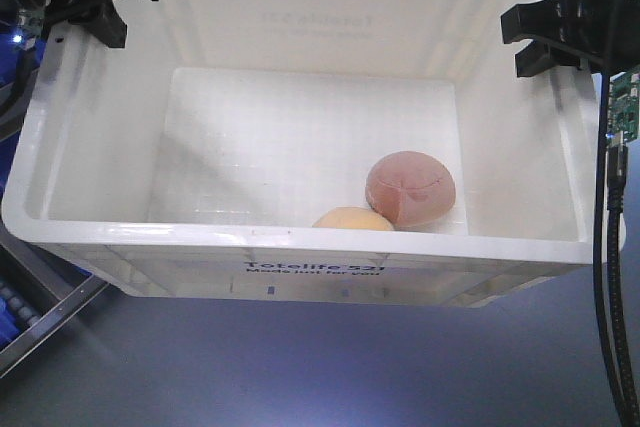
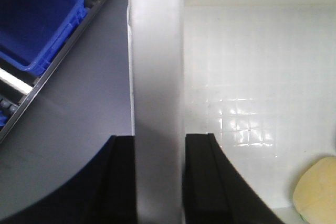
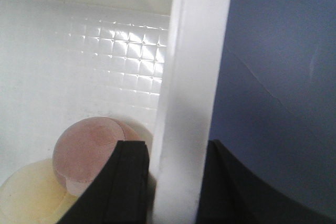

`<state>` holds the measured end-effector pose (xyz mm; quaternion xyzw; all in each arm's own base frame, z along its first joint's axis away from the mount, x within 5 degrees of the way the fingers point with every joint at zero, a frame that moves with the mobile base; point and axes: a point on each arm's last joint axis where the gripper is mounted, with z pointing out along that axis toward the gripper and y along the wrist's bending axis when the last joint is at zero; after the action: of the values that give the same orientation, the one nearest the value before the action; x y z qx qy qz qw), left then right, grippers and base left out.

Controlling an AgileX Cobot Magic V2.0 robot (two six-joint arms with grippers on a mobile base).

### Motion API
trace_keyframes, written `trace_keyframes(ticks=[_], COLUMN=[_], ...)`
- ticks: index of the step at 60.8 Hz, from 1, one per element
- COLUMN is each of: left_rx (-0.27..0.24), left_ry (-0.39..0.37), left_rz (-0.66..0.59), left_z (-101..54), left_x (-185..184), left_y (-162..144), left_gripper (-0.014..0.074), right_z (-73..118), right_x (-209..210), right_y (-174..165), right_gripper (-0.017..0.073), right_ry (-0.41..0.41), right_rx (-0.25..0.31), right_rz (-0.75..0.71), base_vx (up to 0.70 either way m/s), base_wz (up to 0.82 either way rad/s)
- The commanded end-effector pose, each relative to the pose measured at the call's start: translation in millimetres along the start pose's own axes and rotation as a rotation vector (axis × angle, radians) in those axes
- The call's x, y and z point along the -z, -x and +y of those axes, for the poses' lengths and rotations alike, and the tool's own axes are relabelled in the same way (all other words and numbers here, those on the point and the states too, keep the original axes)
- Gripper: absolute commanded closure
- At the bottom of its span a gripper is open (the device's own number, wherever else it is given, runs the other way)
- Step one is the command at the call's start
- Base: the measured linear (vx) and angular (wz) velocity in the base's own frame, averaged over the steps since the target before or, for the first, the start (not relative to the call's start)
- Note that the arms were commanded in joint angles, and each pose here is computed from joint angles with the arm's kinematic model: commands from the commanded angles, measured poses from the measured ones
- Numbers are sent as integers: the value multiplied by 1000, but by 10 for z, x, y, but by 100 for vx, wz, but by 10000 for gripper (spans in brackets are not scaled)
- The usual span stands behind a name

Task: Place moving items into box and shelve
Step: 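Hold the crate level with both grippers while driving toward the blue-bin shelf, then hold the crate with both grippers as the base aligns with the shelf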

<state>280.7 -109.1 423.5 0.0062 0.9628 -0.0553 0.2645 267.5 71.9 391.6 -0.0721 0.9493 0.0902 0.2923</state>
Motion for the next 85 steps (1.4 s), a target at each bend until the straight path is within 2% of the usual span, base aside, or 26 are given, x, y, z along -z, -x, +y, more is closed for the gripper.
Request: trace_keyframes(ticks=[1,85], left_rx=[20,20], left_ry=[-139,-139], left_rz=[-124,-124], left_z=[-94,-94], left_x=[325,325], left_y=[26,26], left_gripper=[597,597], right_z=[135,135], right_x=[290,290], right_y=[145,145], right_gripper=[565,565], right_ry=[106,106], right_rx=[-18,-18], right_rz=[-196,-196], base_vx=[14,13], base_wz=[54,54])
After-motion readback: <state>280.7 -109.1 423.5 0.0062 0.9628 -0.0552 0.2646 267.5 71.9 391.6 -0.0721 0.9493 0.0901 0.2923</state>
